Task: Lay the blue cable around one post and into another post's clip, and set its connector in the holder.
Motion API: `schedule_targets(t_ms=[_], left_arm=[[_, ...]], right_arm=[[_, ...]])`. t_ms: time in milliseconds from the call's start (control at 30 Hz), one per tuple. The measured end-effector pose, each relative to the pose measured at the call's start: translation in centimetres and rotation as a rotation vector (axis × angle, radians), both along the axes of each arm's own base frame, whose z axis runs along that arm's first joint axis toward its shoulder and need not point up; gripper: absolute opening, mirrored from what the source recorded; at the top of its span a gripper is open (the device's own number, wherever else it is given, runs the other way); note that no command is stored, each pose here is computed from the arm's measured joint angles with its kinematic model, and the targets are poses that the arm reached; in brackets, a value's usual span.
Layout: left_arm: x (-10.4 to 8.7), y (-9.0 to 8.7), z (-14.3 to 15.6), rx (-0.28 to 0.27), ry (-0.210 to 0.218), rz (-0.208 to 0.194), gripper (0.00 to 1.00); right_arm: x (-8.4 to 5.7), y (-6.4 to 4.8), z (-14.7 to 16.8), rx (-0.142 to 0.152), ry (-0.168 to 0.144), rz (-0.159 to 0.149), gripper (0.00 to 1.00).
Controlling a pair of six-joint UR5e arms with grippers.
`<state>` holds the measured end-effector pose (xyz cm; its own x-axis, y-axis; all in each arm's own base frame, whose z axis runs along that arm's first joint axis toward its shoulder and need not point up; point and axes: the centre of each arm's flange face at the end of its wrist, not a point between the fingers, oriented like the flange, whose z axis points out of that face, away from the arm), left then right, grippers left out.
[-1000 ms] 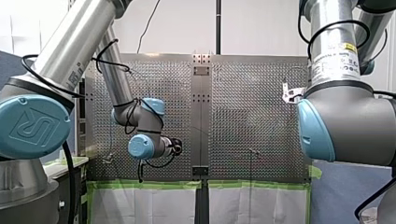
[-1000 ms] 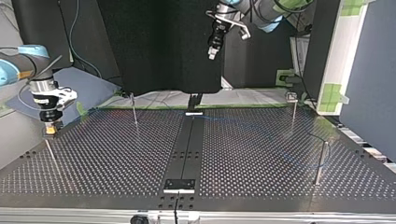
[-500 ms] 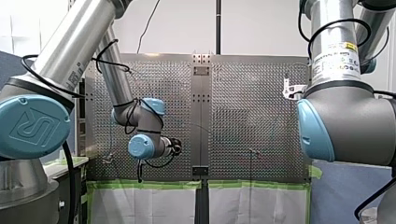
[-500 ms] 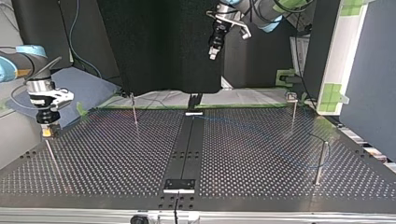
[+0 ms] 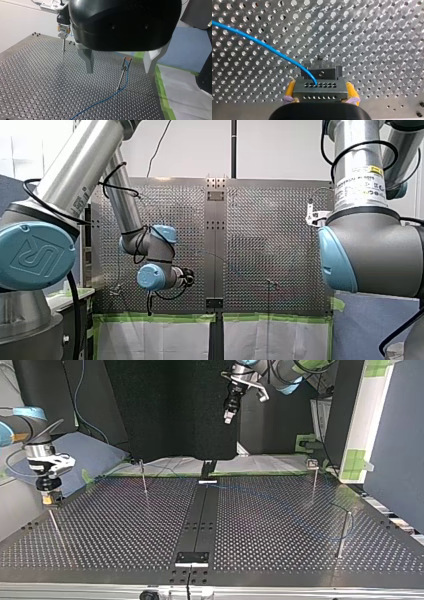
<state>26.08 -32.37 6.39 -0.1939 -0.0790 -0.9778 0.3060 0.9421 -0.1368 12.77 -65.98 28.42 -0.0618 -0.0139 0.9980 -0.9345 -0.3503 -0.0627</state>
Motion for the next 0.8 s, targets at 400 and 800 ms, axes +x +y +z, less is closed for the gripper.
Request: schedule_targets(t_ms=[400,800], left_arm=[[0.03,-0.01,0.01,0.0,0.0,0.0,1.0],[0.01,-0.01,0.01,0.0,0.0,0.0,1.0]], right_arm=[[0.04,-0.21,0.13,-0.012,0.025,0.003,0.0],[0.53,-0.45,0.38,-0.012,0.04,0.014,0.0]])
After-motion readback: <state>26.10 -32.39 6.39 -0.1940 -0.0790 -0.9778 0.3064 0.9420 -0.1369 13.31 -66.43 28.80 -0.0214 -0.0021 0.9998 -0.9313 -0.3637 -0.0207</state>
